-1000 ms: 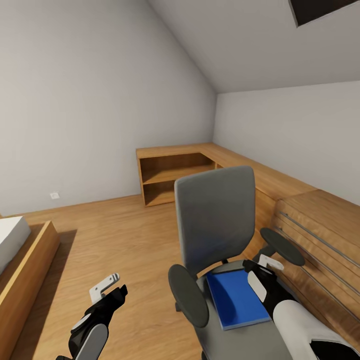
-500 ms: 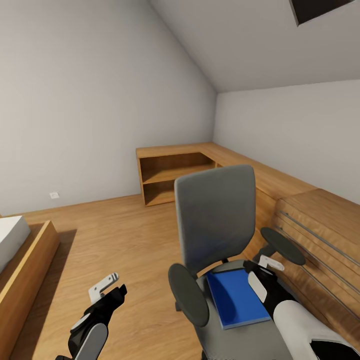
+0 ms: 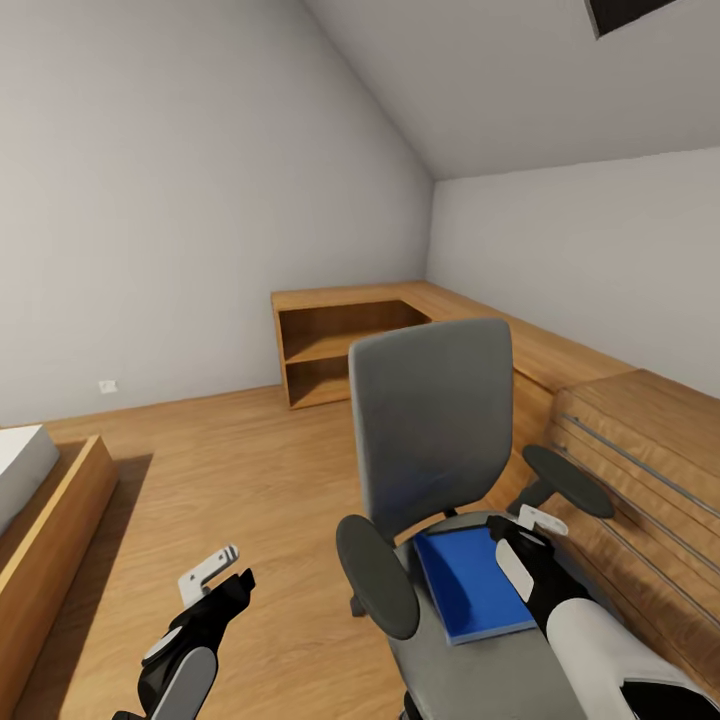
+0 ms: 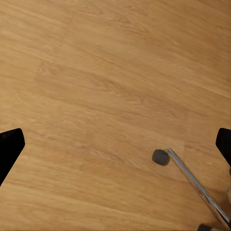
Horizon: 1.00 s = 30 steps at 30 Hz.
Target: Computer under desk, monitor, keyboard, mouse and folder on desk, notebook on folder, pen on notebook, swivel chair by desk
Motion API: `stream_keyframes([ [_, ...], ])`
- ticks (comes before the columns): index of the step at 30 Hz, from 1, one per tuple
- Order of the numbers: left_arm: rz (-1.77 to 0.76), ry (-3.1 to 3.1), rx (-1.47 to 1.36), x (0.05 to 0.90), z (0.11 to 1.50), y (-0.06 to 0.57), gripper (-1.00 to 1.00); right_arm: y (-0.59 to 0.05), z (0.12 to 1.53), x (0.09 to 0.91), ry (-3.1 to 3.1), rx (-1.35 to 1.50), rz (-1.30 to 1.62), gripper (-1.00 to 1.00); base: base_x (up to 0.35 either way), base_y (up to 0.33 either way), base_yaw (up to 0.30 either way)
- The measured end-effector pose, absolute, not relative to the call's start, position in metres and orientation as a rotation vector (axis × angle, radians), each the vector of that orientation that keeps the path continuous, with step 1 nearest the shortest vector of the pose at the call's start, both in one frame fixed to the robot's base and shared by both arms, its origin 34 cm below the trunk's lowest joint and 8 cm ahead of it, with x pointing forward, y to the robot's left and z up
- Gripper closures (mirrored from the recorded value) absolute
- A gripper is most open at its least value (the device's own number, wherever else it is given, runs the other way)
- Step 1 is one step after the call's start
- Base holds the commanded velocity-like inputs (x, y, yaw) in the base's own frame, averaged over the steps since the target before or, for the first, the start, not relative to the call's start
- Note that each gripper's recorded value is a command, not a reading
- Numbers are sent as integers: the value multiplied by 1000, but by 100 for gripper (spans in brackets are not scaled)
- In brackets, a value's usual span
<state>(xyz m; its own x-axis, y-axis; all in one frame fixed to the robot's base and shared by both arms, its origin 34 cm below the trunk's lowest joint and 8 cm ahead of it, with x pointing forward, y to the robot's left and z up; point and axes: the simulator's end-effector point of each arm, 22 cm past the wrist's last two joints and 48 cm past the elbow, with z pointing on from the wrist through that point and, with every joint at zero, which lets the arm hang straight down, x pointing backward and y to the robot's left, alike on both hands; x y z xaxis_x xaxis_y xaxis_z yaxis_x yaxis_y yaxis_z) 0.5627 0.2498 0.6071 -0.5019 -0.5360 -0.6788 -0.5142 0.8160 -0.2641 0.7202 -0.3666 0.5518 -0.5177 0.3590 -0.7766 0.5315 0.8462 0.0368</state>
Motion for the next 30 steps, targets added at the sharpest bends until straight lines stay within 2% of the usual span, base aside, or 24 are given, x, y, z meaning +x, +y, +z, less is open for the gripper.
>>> stream_keyframes([
  [21, -37, 2205, -761, 561, 602, 248, -100, -365, 550, 721, 2172, 610, -277, -100, -3, 0, 0],
  [30, -39, 2216, -746, 560, 599, 243, -100, -366, 551, 721, 2170, 599, -285, -100, -169, -27, 0],
])
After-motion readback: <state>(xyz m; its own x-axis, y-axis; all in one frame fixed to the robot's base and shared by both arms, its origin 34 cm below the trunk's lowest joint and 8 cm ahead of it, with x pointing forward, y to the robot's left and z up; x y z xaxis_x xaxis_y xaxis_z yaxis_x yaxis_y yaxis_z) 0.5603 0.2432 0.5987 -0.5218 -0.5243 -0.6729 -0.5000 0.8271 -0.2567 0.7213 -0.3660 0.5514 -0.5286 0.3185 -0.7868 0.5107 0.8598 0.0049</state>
